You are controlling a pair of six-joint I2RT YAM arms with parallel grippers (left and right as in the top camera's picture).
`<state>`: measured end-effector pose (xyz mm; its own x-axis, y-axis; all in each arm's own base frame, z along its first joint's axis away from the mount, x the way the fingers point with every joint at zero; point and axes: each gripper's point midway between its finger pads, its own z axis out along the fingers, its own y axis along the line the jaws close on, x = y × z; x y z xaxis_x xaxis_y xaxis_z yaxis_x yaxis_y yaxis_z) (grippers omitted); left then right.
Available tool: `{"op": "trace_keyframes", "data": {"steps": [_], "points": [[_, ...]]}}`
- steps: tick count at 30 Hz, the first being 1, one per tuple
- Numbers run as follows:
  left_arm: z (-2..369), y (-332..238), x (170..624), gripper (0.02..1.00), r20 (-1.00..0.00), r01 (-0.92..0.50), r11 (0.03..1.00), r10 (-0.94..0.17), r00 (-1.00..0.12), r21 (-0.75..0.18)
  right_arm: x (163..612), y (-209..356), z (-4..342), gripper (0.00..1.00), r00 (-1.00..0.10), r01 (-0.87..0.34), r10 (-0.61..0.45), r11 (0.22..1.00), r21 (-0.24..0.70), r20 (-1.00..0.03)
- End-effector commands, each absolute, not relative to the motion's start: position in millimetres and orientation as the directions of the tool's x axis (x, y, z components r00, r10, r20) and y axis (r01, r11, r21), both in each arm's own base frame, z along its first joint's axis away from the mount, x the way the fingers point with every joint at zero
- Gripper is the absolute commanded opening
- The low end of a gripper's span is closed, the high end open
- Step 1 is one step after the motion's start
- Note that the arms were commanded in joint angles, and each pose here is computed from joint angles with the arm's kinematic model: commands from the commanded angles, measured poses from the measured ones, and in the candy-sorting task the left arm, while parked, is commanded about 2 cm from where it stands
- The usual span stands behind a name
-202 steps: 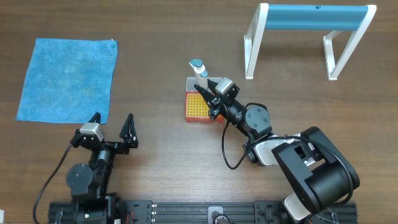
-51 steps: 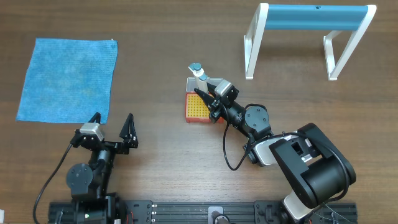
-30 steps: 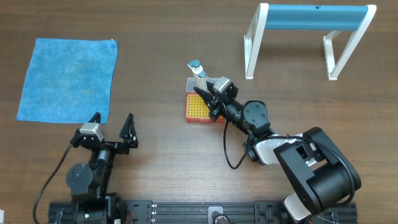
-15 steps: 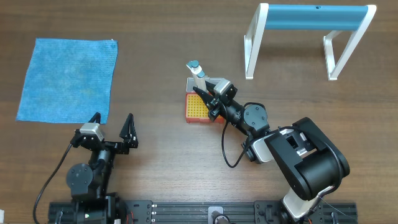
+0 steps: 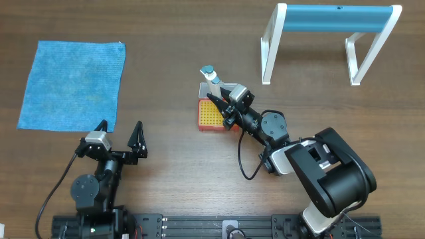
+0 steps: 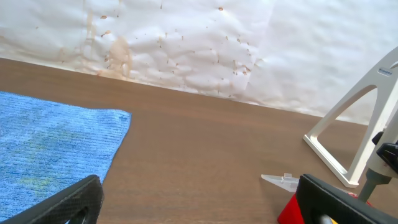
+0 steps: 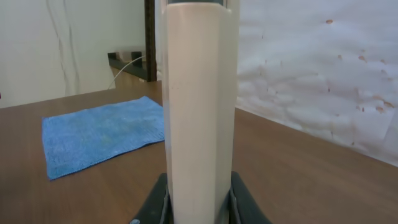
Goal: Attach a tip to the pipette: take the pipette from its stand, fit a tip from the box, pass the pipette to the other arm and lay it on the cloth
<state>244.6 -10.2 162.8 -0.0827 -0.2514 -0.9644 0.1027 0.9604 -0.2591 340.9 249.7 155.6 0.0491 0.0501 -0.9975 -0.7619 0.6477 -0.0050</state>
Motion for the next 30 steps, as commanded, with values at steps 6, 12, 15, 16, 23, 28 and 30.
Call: {"op": "trace_keyframes", "data": {"steps": [6,12,15,16,23,28,30], "points": [[162,-7,245,0.998,-0.968,0.087,0.965,-0.239,-0.076,-0.246,343,250,203,0.08,0.149,-0.761,0.105,0.647,-0.046,-0.983],[162,-7,245,0.996,-0.968,0.087,0.965,-0.239,-0.076,-0.246,336,249,223,0.08,0.194,-0.767,0.128,0.637,-0.069,-0.973],[162,-7,245,0.996,-0.968,0.087,0.965,-0.239,-0.076,-0.246,326,254,233,0.08,0.217,-0.797,0.14,0.597,-0.093,-0.966],[162,-7,245,0.996,-0.968,0.087,0.965,-0.239,-0.076,-0.246,320,256,238,0.08,0.223,-0.814,0.15,0.573,-0.099,-0.963],[162,-7,245,0.998,-0.968,0.087,0.965,-0.239,-0.076,-0.246,277,265,272,0.08,0.28,-0.893,0.179,0.409,-0.188,-0.943],[162,-7,245,0.998,-0.968,0.087,0.965,-0.239,-0.076,-0.246,263,260,292,0.08,0.216,-0.911,0.155,0.387,-0.142,-0.964],[162,-7,245,0.998,-0.968,0.087,0.965,-0.239,-0.076,-0.246,260,259,294,0.08,0.136,-0.92,0.113,0.383,-0.083,-0.984]]}}
